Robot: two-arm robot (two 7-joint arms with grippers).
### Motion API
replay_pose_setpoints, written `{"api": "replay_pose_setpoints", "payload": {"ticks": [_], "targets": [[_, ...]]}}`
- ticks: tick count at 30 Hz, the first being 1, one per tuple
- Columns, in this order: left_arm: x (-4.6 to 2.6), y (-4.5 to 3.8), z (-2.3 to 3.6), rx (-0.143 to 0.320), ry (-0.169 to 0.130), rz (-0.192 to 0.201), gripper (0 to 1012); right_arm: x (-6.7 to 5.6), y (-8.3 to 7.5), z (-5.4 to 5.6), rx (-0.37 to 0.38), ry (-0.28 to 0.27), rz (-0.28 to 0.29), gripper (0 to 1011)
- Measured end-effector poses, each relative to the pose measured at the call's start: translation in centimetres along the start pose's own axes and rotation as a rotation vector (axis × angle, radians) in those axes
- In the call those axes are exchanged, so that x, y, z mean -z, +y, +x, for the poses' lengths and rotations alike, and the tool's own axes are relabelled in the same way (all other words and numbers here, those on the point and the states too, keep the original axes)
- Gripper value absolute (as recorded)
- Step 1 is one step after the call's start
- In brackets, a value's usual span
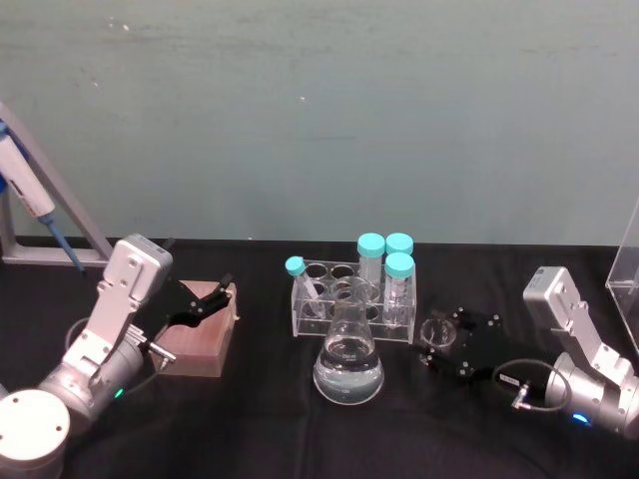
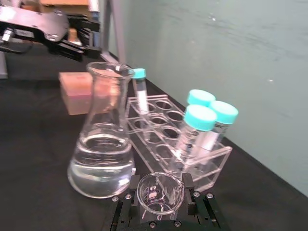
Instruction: Place the experimental apparatus aside using one hand.
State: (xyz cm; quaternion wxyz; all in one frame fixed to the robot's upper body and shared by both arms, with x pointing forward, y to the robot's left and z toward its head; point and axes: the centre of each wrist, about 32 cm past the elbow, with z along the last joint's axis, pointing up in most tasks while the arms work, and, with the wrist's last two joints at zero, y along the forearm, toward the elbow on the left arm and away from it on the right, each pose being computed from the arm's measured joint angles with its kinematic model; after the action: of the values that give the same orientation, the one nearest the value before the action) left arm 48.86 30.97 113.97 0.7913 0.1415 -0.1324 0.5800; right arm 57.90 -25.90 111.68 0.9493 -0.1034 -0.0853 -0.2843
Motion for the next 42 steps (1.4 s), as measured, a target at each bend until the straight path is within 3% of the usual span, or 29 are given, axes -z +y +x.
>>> {"api": "replay_pose_setpoints", "payload": {"ticks": [7,18,32,42], "targets": [[0.0,0.0,0.0,0.0,0.0,0.0,1000,-0.5,-0.4,0.4,0.098,-0.012,-0.012,527],[0.0,0.0,0.0,0.0,0.0,0.0,1000,-1.2,-1.0,1.7,0.285,0.014,0.011,527],[0.0,0.0,0.0,0.0,0.0,0.0,1000,-0.9,-1.2,2.0,0.485,0.082,-0.006,527],[0.0,0.0,0.0,0.0,0.0,0.0,1000,-0.8,-1.2,2.0,0.611,0.102,-0.021,527]]}}
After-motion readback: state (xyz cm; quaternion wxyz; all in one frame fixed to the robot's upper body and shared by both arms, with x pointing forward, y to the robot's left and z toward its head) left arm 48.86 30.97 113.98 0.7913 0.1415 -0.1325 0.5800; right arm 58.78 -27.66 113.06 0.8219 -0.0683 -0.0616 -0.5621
